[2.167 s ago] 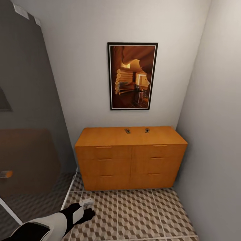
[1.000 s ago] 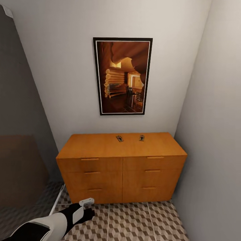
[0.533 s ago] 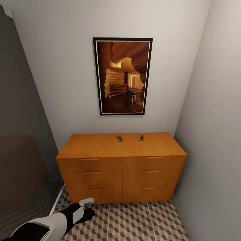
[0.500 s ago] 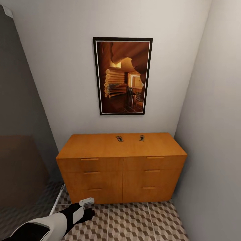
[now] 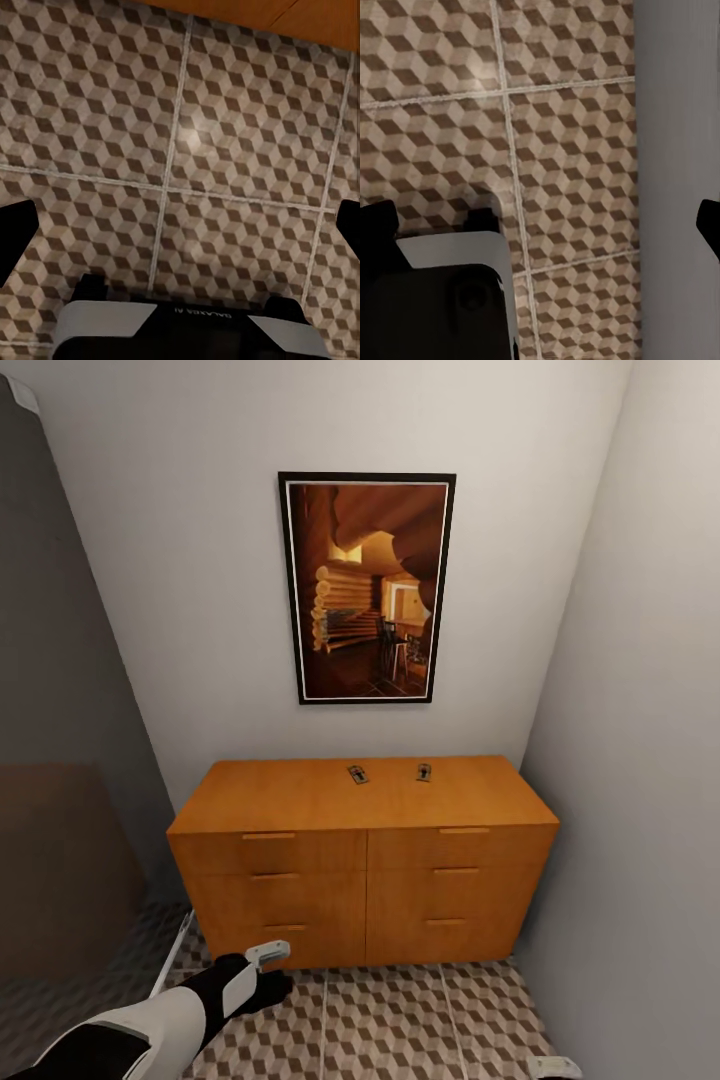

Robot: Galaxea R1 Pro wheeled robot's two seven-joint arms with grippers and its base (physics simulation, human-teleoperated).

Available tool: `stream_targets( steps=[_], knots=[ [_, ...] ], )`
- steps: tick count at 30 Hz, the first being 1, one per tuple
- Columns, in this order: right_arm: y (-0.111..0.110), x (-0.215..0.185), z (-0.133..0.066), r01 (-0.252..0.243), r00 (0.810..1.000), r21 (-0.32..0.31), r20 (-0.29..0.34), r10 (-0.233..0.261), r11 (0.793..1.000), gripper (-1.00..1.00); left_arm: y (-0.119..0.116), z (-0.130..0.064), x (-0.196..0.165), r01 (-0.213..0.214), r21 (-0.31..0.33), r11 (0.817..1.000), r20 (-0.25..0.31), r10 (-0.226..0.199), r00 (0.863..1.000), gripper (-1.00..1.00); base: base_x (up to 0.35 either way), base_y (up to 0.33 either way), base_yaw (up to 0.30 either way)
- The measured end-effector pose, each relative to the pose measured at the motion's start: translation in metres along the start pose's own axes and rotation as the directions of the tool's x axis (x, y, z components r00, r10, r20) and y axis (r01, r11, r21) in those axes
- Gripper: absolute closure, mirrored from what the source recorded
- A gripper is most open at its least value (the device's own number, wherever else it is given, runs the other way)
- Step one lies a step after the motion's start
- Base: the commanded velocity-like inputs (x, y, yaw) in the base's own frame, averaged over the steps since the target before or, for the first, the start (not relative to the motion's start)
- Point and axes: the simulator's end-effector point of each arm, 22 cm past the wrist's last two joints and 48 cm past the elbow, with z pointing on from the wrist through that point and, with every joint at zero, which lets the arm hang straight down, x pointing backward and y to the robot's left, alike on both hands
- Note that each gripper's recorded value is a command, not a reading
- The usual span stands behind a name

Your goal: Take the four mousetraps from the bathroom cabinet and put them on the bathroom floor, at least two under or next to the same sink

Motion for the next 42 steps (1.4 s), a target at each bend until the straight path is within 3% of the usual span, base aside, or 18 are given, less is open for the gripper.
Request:
stream_targets(
  steps=[7, 12, 19, 23, 37, 42],
  knots=[
    [0.006, -0.063, -0.013, -0.014, 0.992, -0.016, 0.129, 0.016, 1.000, -1.00, -0.028, -0.014, -0.023, -0.028, 0.056, 0.998, -0.017, 0.029, 0.999, -1.00, 0.000, 0.000, 0.000],
    [0.011, -0.091, -0.023, -0.016, 0.986, -0.027, 0.167, 0.021, 0.999, -1.00, -0.048, -0.028, -0.047, -0.049, 0.099, 0.994, -0.002, 0.050, 0.999, -1.00, 0.000, 0.000, 0.000],
    [0.018, -0.127, -0.044, -0.011, 0.984, -0.046, 0.179, 0.019, 0.999, -1.00, -0.077, -0.055, -0.082, -0.089, 0.155, 0.984, 0.034, 0.084, 0.996, -1.00, 0.000, 0.000, 0.000],
    [0.020, -0.149, -0.059, -0.007, 0.983, -0.054, 0.185, 0.017, 0.999, -1.00, -0.086, -0.065, -0.088, -0.108, 0.172, 0.979, 0.024, 0.105, 0.994, -1.00, 0.000, 0.000, 0.000],
    [0.030, -0.177, -0.092, 0.010, 0.990, -0.078, 0.141, 0.001, 0.997, -1.00, -0.111, -0.076, -0.077, -0.136, 0.201, 0.970, -0.035, 0.146, 0.989, -1.00, 0.000, 0.000, 0.000],
    [0.038, -0.212, -0.114, 0.013, 0.987, -0.092, 0.158, 0.002, 0.996, -1.00, -0.118, -0.077, -0.074, -0.148, 0.181, 0.972, -0.041, 0.158, 0.987, -1.00, 0.000, 0.000, 0.000]
  ],
)
